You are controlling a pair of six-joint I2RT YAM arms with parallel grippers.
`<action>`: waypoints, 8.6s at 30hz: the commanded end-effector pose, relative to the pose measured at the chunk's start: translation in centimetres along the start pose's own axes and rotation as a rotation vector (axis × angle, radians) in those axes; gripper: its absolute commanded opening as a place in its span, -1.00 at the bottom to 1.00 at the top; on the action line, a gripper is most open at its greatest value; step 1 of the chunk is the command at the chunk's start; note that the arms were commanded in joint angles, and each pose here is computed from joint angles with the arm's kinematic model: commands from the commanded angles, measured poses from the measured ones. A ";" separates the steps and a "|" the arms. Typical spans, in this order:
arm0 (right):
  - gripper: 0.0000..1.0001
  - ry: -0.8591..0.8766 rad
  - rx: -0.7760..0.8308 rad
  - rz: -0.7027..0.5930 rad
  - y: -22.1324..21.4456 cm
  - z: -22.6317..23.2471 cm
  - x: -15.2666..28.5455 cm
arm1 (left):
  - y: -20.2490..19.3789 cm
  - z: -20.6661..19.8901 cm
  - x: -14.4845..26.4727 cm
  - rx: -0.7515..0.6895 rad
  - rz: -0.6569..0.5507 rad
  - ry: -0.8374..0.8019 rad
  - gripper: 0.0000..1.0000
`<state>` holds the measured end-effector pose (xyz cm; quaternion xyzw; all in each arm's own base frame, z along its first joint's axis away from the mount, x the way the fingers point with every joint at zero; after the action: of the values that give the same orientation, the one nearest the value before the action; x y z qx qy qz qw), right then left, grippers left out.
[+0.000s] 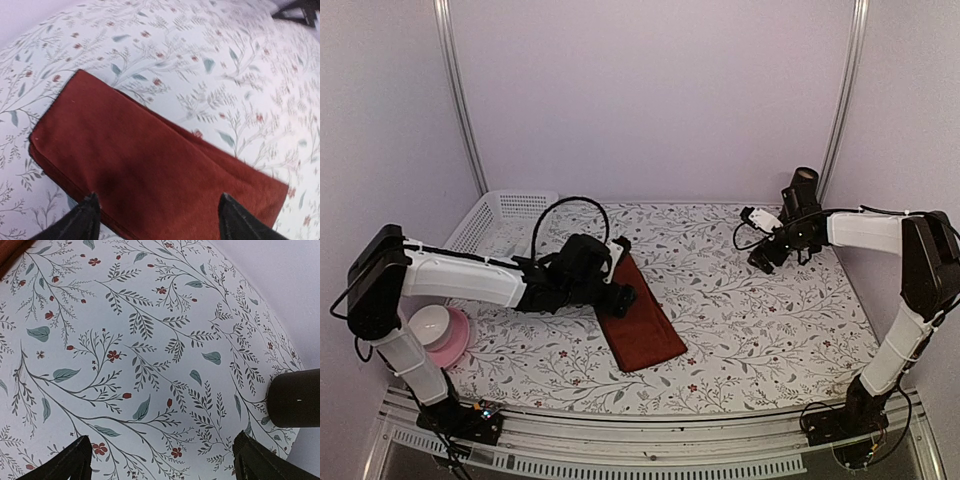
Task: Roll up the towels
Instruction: Rotate the towel at the center of the board, then move the towel to the center of the board, then roll the towel at the center of the board.
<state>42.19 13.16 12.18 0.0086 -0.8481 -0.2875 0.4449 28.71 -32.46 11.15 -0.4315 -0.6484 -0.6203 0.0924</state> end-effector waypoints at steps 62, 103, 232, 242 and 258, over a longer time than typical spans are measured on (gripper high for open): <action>0.98 0.130 0.328 -0.386 4.8 7.4 6.4 | -0.8 0.1 7.6 -0.679 -0.282 -0.198 0.95; 0.98 -0.043 0.209 -0.179 15.6 10.5 -2.9 | -2.7 0.5 9.2 -0.641 -0.464 -0.125 0.94; -0.95 0.097 0.758 -0.294 1.1 20.7 0.6 | -1.8 -9.7 -4.9 -0.716 0.016 -0.735 -1.00; -0.95 0.315 0.707 -0.326 1.9 20.6 3.4 | -4.1 -8.3 -4.7 -0.770 0.130 -0.682 -0.30; -0.95 0.507 0.671 -0.239 -0.2 22.6 3.3 | -7.4 -9.3 -7.0 -0.907 0.082 -0.535 0.59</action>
<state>23.22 22.74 4.30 0.3184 -0.7667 -0.0242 0.5569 23.80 -42.50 3.92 -0.6203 -0.3048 -0.6815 -0.2407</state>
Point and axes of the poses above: each gripper's point midway between its finger pads, its own x axis back along the fingers, its own z axis along the line the jaws close on, y = z × x, the point moved 2 cm from there along x, back along the fingers, and after that the axes turned 14 degrees about x, right-handed, at the moved point
